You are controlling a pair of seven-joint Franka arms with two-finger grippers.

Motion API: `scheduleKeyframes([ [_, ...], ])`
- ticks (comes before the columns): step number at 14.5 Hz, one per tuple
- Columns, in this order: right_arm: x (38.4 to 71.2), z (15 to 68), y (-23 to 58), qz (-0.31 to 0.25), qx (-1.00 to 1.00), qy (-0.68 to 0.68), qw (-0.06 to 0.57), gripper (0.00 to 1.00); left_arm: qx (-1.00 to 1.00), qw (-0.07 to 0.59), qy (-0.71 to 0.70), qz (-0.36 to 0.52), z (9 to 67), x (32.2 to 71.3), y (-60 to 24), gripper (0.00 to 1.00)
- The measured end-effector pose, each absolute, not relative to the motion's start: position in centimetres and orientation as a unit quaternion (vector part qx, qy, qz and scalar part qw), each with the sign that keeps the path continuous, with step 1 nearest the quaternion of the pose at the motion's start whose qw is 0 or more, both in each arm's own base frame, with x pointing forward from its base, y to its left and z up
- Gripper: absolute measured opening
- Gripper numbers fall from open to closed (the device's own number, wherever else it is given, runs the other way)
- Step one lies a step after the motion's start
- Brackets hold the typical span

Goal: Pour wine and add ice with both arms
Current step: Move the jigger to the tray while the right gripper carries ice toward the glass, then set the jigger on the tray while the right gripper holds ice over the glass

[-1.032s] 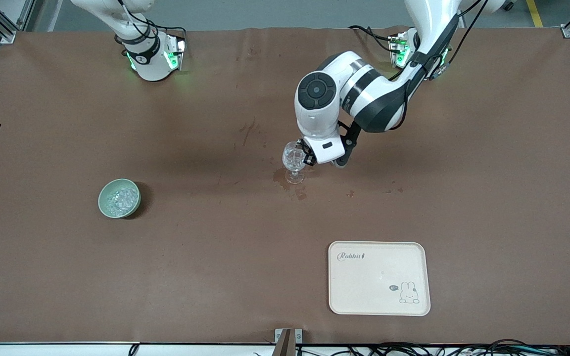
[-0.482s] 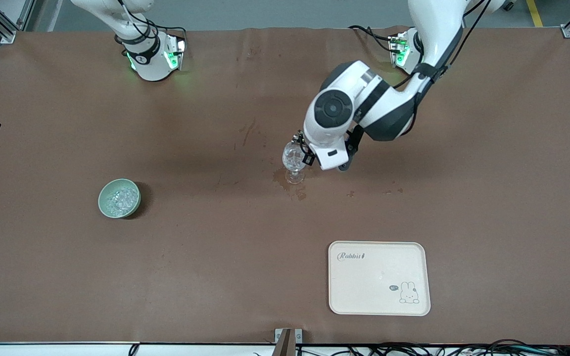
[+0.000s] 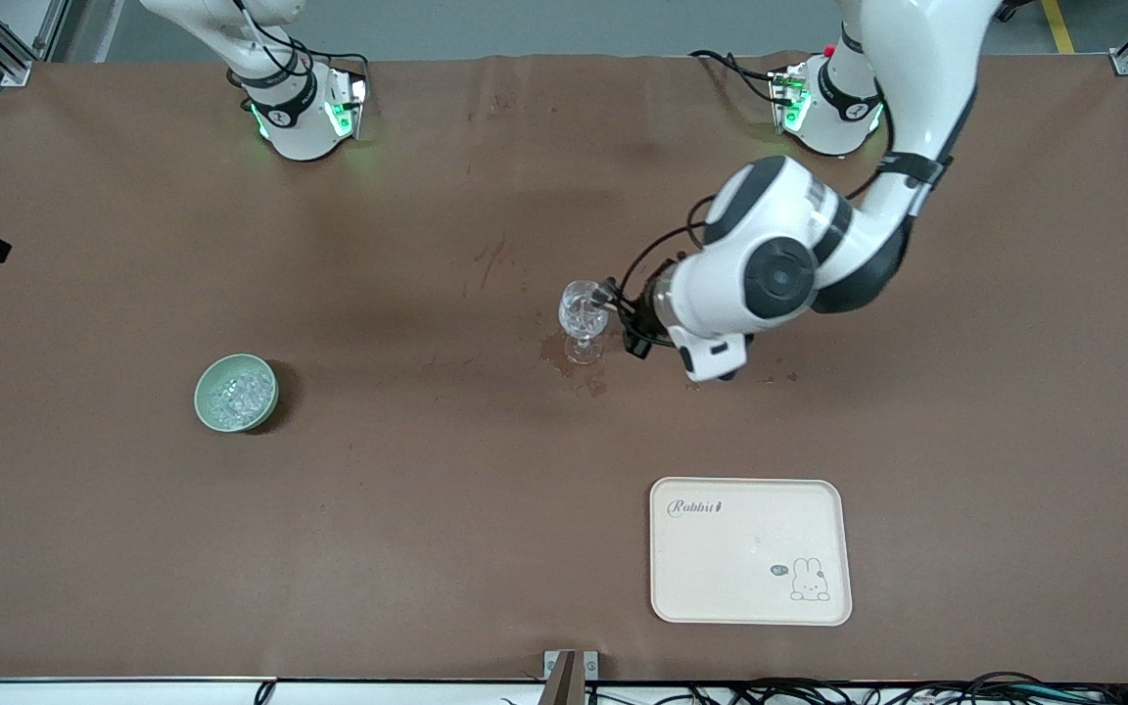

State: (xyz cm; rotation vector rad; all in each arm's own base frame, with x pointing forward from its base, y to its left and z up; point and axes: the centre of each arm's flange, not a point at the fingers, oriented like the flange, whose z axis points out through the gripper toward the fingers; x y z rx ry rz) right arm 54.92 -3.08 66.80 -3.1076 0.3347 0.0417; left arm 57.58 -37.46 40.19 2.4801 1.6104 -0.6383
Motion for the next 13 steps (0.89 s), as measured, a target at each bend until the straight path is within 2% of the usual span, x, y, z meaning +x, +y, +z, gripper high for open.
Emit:
scheduleKeyframes([
  [5, 53.3, 66.4, 13.7, 0.028, -0.988, 0.149, 0.007, 0.27, 0.767, 0.189, 0.554, -0.261, 39.3, 66.6, -27.0, 0.22],
  [9, 50.7, 62.8, 28.0, 0.051, -0.979, 0.196, 0.021, 0.27, 0.672, 0.309, 0.620, -0.261, 33.0, 72.5, -17.9, 0.22],
  [13, 51.1, 58.3, 35.5, 0.071, -0.959, 0.267, 0.058, 0.27, 0.583, 0.380, 0.660, -0.284, 25.0, 75.0, -13.2, 0.22],
])
